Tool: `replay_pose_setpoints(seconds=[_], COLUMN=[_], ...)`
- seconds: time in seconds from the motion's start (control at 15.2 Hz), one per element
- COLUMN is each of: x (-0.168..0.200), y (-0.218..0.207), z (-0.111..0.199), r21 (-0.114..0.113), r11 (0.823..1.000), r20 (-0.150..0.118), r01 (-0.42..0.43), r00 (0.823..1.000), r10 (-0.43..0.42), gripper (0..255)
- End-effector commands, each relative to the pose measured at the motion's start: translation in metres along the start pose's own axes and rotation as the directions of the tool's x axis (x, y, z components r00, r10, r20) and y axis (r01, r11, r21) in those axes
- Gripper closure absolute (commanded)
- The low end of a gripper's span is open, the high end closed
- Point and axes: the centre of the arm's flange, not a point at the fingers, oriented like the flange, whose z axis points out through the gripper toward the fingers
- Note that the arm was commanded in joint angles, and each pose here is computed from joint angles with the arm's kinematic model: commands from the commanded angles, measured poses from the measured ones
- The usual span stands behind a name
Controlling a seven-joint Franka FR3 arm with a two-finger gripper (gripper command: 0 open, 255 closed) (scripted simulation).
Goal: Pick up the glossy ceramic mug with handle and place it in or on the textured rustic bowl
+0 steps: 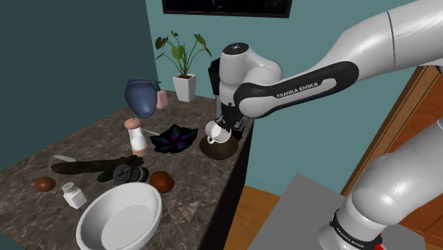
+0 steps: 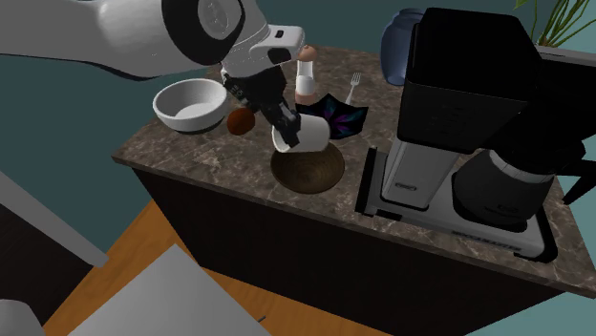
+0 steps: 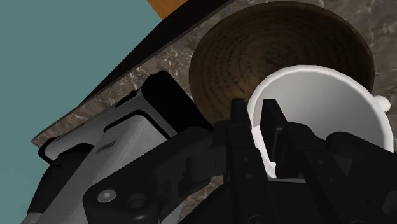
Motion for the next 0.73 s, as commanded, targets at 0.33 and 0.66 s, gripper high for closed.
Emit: replay_pose_setpoints(seconds=[0.33, 0.66], x=[-0.009, -0.017], y=[-0.005, -0.011], z=[0.033, 0.062], r21=[0.0, 0.0], r11=[1.0, 1.0], r20=[-0.001, -0.001], r01=[0.001, 0.001], r00=[1.0, 1.0], r10=[-0.001, -0.001], gripper=[255, 255])
